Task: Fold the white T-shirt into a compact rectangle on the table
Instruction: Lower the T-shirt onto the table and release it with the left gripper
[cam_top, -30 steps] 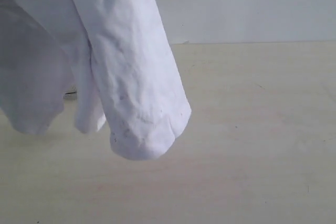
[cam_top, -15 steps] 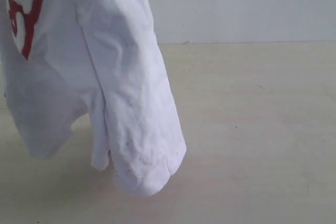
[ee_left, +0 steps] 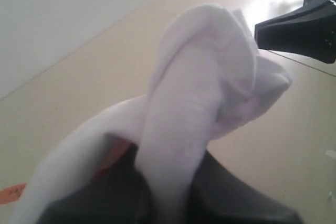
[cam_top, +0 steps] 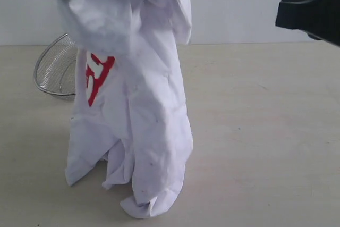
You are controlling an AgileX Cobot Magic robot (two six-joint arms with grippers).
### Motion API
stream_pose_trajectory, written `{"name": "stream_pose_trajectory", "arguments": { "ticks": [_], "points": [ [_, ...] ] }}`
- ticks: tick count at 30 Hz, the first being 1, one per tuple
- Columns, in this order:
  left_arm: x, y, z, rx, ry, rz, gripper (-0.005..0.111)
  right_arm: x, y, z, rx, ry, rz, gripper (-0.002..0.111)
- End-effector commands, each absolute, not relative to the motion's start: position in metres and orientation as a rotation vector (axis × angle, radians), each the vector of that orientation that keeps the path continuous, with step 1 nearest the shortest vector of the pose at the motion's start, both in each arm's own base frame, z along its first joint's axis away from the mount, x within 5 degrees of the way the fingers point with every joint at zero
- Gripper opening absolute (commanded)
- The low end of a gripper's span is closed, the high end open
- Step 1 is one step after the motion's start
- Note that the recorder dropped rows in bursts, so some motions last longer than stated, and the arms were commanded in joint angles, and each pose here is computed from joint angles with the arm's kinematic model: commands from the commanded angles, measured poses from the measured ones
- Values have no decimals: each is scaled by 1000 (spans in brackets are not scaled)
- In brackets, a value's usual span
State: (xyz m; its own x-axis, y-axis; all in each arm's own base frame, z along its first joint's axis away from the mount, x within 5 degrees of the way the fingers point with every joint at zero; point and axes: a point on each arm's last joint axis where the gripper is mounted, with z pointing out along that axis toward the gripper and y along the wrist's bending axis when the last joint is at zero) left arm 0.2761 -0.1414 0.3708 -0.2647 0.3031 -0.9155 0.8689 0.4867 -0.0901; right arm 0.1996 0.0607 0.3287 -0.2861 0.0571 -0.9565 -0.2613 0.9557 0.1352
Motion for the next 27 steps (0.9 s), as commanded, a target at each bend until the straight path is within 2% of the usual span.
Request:
{"name": "stream_pose_trajectory", "arguments": {
  "ticks": [1,9,13,15,17,20,21,22,24,27],
  "points": [
    [293,-165,339,1028,1846,-767,4,210,63,323,-192,1850,272,0],
    [322,-204,286,1014,1911,-742,4,219,65,318,-209,1841,249,0],
    [337,-216,273,999,1912,-777,5,227,68,308,-213,1881,243,0],
    [344,-221,268,998,1909,-788,13,231,69,302,-216,1908,240,0],
    [347,-225,265,1001,1909,-799,26,236,70,296,-217,1927,236,2],
    [350,-228,266,963,1917,-827,63,241,72,289,-221,1951,230,15],
    [351,-228,266,934,1926,-837,77,243,72,287,-225,1959,227,24],
    [350,-227,267,935,1926,-839,82,243,72,286,-224,1959,227,31],
    [348,-225,270,973,1921,-800,82,245,73,285,-230,1957,221,48],
    [346,-219,281,1002,1910,-707,74,245,73,285,-249,1951,207,63]
  ]
}}
